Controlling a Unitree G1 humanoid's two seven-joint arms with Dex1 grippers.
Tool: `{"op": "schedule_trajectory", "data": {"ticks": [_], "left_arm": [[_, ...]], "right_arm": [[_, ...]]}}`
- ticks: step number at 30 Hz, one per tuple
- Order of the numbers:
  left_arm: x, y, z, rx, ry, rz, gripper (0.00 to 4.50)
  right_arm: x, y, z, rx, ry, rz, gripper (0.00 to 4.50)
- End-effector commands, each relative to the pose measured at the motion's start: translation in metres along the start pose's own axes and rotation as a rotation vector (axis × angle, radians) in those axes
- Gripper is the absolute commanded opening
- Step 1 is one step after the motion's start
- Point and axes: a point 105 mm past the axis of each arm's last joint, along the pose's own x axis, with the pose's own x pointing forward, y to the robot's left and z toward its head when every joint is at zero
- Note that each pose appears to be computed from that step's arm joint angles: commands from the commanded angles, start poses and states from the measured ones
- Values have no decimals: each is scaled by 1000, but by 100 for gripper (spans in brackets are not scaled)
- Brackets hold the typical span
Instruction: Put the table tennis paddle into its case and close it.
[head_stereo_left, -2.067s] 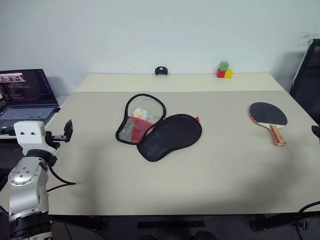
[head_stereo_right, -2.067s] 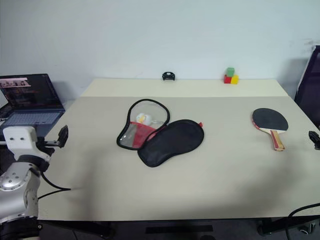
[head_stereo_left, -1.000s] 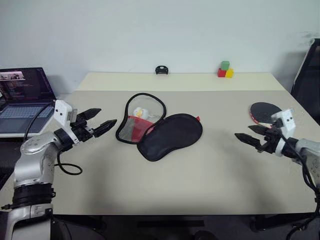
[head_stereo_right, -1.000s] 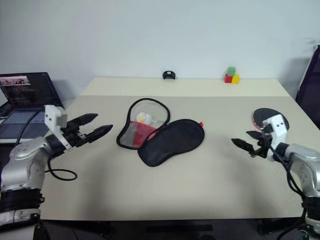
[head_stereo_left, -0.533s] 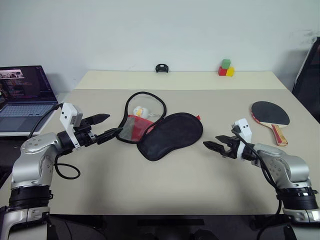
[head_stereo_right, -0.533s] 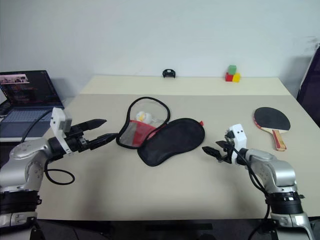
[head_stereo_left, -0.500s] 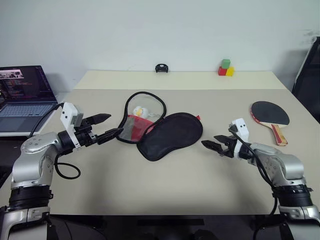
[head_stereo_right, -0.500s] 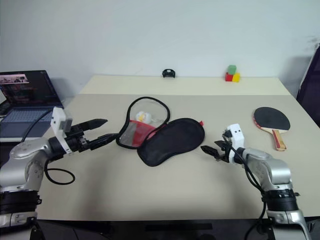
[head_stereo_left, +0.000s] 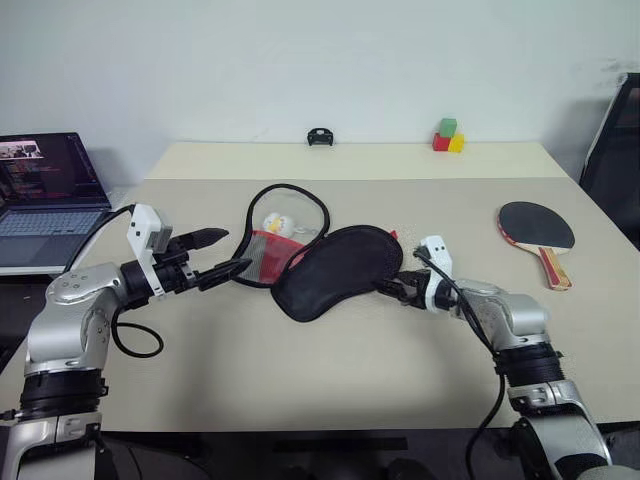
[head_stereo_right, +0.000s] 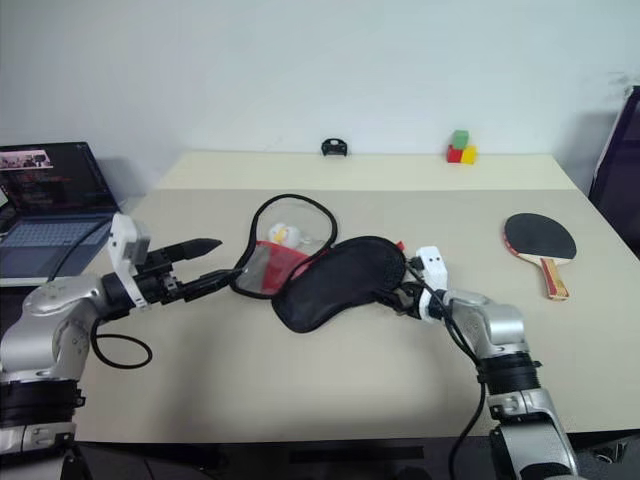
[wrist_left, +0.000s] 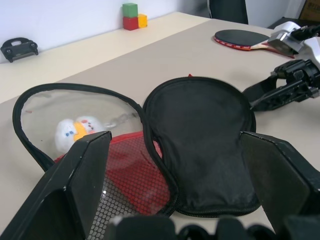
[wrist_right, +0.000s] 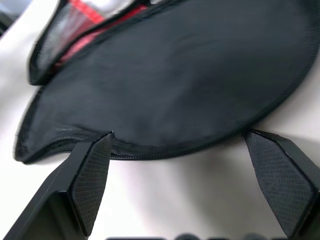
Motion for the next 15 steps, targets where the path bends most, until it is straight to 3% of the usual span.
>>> {"op": "schedule_trajectory", "data": {"ticks": [1,15], "left_arm": [[-1,-1,19,60,-25,-11,445],[-6,1,17,63,-30,27,445]], "right_arm": [[6,13,12,10,-22,41,450],[19,41,25,288,-23,59,450]]}}
